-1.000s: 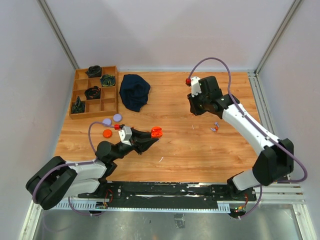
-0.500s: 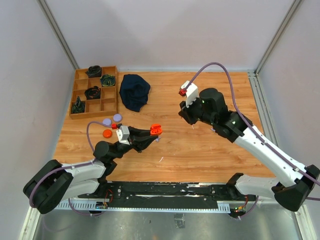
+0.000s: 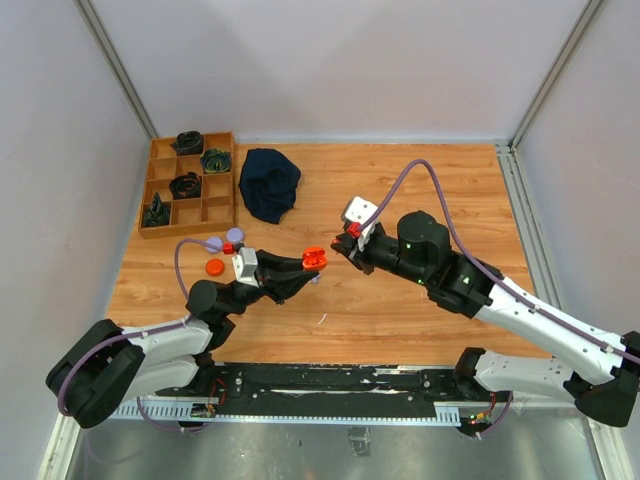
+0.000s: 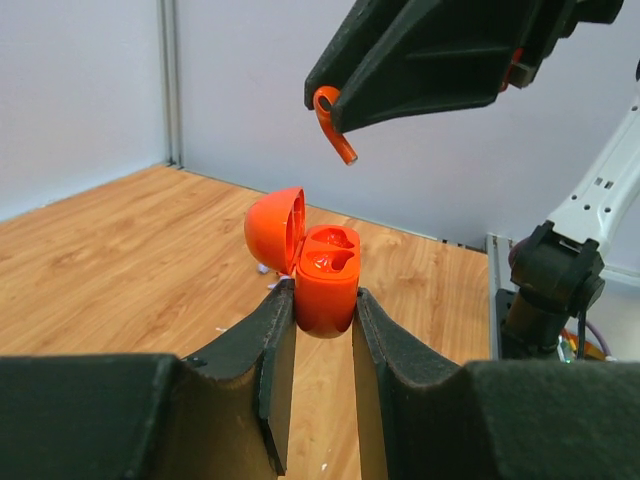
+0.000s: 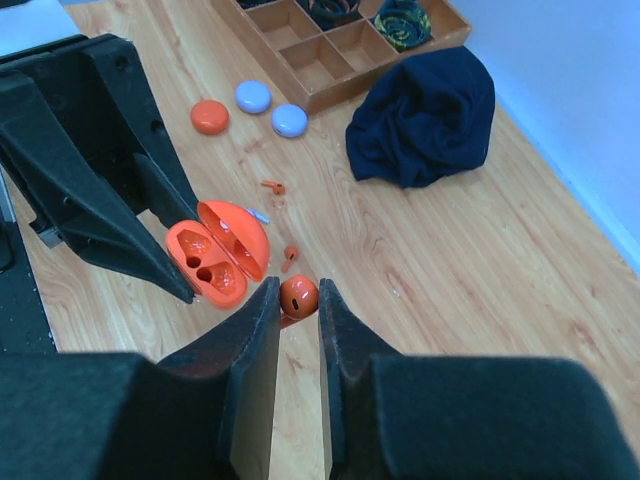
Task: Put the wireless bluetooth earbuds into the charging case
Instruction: Place the earbud in the charging case.
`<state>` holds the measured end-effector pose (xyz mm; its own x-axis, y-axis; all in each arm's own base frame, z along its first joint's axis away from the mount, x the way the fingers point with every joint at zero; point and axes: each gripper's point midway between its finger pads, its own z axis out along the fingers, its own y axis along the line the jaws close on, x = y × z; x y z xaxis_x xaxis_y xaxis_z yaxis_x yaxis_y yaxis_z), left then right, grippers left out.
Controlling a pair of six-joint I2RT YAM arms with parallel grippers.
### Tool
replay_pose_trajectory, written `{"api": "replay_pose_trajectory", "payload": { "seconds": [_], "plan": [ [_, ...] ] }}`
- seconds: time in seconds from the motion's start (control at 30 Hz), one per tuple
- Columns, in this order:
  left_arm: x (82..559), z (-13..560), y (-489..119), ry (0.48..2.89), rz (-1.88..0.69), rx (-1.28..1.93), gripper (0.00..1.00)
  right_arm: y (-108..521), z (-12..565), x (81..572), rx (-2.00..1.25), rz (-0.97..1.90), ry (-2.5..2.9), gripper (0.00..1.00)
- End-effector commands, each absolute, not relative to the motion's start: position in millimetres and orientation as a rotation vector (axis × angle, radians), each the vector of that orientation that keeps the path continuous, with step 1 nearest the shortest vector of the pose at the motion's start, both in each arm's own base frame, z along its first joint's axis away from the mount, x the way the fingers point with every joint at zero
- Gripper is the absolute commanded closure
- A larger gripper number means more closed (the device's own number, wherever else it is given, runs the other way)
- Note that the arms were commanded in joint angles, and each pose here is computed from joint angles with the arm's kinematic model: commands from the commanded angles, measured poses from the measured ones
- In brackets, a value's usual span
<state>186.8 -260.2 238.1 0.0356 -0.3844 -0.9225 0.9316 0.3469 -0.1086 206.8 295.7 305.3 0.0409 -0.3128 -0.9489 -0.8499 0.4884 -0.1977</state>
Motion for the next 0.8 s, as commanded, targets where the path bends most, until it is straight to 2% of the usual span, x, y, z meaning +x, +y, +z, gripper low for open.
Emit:
{"api": "replay_pose_trajectory", "payload": {
  "seconds": [0.0,0.77],
  "plan": [
    [184.4,262.4,-259.8,1.029,-1.161,0.615,1.00,312.2,330.2,194.2,-1.070,0.583,1.346,0.81],
    [178.0,271.1,-266.6,1.029,-1.296,0.581,1.00,334.2,314.3,173.1,-1.163,0.612,1.225,0.81]
  ]
}}
